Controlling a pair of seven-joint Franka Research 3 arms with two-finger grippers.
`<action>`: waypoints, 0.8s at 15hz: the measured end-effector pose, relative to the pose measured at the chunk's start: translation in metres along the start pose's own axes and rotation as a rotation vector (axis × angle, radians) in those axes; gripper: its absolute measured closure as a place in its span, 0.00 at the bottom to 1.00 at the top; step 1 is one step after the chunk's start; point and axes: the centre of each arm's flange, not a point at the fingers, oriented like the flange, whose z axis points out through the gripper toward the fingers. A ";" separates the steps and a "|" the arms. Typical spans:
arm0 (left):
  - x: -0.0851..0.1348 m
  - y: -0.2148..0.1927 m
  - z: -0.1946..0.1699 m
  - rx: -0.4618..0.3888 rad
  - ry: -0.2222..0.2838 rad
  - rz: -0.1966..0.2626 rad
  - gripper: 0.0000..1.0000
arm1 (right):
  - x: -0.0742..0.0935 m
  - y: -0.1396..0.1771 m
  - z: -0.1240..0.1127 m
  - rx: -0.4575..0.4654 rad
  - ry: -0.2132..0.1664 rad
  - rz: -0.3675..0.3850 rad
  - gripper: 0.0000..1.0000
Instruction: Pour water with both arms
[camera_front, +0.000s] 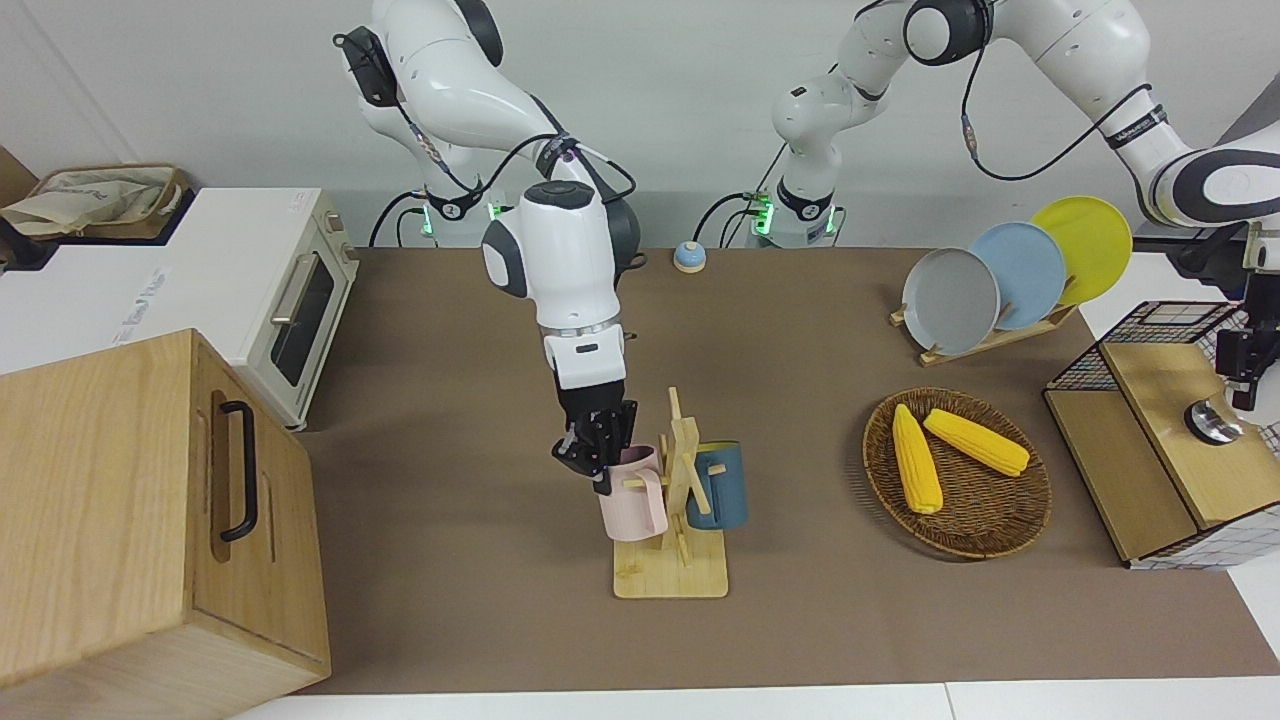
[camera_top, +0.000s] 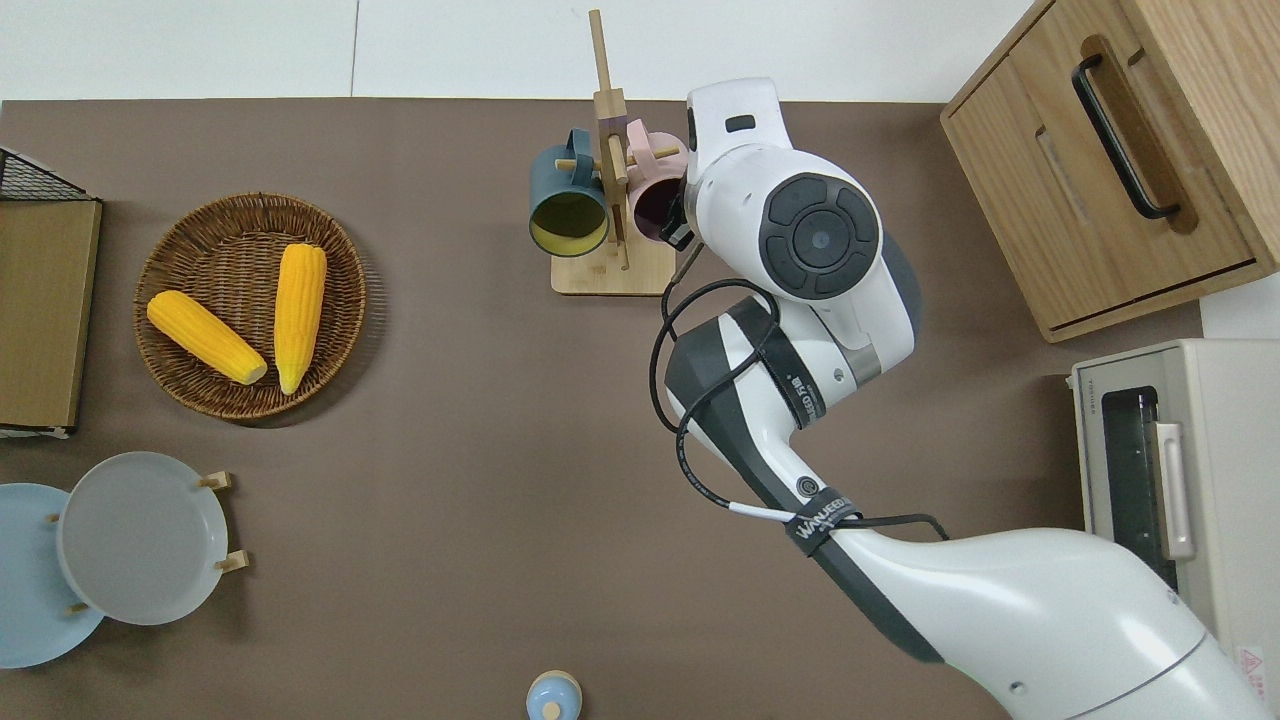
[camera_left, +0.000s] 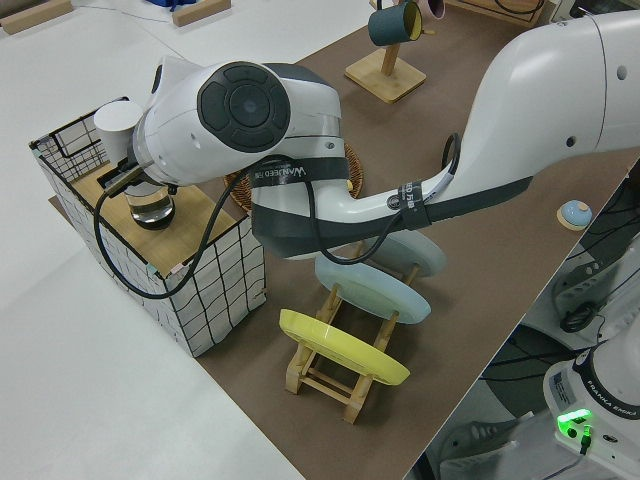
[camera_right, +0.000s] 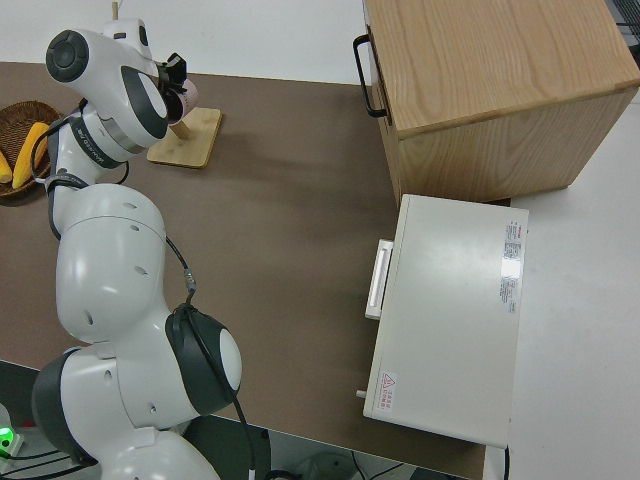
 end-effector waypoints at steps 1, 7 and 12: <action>0.000 0.000 0.000 0.000 0.000 0.000 0.37 | 0.000 0.000 0.000 0.000 0.000 0.000 0.89; 0.000 0.000 0.000 0.000 0.001 0.000 0.37 | 0.000 0.001 -0.001 -0.002 0.002 0.002 0.91; 0.000 0.001 0.000 0.000 0.001 -0.001 0.37 | 0.000 0.003 -0.002 -0.005 0.003 0.003 0.94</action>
